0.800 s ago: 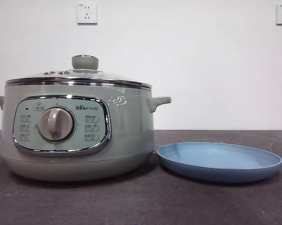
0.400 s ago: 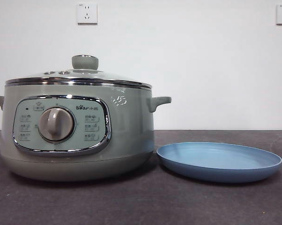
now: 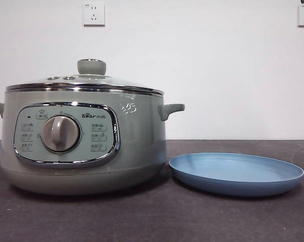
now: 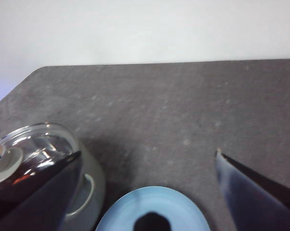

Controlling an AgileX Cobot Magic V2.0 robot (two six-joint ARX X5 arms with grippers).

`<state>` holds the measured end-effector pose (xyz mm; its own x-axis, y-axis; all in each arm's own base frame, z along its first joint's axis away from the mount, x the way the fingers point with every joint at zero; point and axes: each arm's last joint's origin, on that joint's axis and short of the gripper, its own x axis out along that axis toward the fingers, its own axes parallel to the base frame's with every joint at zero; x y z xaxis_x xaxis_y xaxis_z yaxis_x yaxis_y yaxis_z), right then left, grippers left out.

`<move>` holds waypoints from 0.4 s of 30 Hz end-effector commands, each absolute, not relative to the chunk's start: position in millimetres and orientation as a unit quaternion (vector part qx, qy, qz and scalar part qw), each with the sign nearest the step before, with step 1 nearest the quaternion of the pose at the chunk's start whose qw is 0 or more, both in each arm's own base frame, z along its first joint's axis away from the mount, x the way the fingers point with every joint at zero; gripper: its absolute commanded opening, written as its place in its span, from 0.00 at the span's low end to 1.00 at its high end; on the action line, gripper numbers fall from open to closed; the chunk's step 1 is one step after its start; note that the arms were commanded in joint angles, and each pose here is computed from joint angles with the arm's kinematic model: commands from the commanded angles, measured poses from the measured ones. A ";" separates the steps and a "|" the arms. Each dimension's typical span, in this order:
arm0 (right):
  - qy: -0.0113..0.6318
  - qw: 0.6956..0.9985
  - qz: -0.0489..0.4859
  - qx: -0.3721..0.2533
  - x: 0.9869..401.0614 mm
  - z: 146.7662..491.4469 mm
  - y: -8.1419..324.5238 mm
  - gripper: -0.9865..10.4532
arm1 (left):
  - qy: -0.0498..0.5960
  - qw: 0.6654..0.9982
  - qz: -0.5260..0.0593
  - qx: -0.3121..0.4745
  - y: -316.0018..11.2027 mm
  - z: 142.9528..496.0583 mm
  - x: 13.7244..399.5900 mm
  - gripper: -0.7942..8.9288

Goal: Take the pumpkin out from the steamer,put the pumpkin in the blue plate,close the lid

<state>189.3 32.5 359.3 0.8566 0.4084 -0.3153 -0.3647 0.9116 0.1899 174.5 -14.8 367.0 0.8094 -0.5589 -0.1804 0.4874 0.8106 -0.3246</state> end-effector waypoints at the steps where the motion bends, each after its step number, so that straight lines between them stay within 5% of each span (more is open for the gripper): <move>1: 0.182 0.954 0.225 0.072 193.0 358.0 35.2 0.50 | 0.141 0.939 -0.286 -0.131 -18.6 367.4 182.1 0.47; 12: 0.199 0.945 0.249 0.076 198.1 353.0 44.7 0.50 | 0.229 0.929 -0.291 -0.021 -77.5 364.7 224.3 0.47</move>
